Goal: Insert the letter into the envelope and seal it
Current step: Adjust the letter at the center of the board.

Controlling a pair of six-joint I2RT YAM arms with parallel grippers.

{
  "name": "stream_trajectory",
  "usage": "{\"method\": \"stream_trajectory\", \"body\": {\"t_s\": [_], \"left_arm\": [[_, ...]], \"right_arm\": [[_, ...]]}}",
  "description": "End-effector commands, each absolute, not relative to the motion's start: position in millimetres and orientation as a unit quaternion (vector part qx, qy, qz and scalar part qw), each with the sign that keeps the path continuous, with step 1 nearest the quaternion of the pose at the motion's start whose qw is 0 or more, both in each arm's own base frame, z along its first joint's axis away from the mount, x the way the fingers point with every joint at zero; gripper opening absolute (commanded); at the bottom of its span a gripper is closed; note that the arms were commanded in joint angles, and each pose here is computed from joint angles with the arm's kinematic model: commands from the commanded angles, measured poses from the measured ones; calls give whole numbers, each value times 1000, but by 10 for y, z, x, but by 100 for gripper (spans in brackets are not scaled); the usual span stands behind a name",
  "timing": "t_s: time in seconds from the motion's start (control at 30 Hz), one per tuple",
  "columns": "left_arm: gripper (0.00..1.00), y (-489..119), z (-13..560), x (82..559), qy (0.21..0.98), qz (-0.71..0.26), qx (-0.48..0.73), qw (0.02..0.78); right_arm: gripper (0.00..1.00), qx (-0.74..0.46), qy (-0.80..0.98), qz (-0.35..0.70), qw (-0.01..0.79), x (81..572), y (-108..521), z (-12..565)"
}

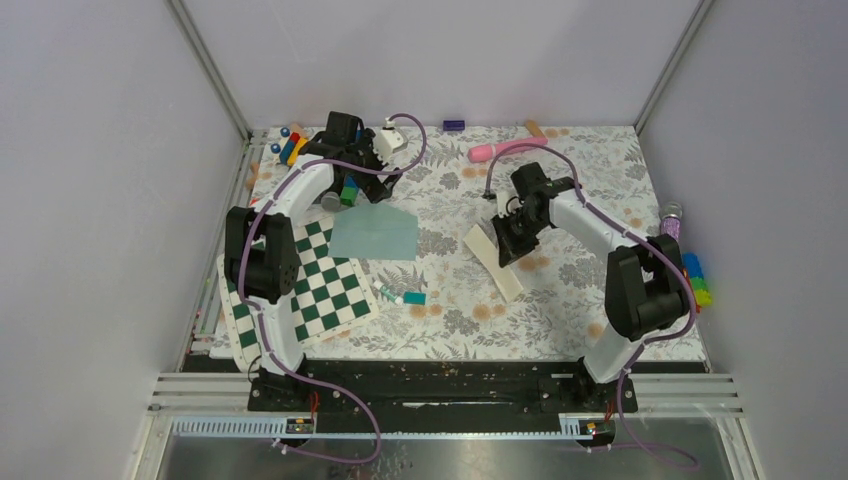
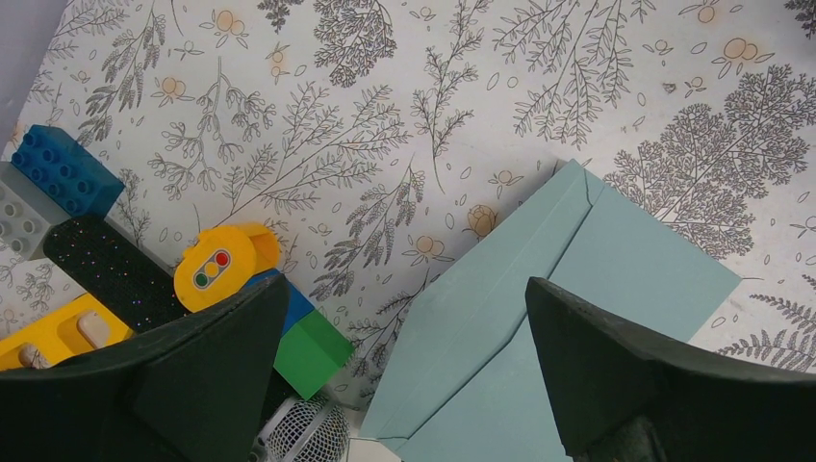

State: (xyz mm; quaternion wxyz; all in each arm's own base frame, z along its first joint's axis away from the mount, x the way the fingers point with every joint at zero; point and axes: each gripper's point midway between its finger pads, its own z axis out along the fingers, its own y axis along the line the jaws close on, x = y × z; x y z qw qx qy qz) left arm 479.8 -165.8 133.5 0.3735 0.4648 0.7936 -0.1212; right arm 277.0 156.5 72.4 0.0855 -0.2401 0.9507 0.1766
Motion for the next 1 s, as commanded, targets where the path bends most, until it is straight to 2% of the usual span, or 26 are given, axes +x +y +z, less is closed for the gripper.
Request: {"method": "stream_trajectory", "body": {"t_s": [0.0,0.1,0.17,0.27,0.4,0.57,0.97], "left_arm": [[99,-1702,1682,4803,770,-128,469,414],[99,-1718,1667,4798,769,-132,470,413],[99,-1721,1657,4794,769,-136,470,412],[99,-1727,1639,4788,768,-139,471,410],[99,-1718,1624,4800,768,-138,473,410],[99,-1705,1614,4824,765,-131,479,409],[99,-1518,1242,4946,766,-75,526,362]], "right_arm": [[0,-241,914,315,81,2650,1832,1031],[1,-200,921,331,38,2671,1768,832],[10,-176,928,329,16,2707,1677,672],[14,-138,937,320,2,2779,1506,530],[37,-125,953,275,21,2868,1301,487],[53,-134,969,198,68,3001,1067,554],[59,-158,958,146,189,3167,914,1086]]}}
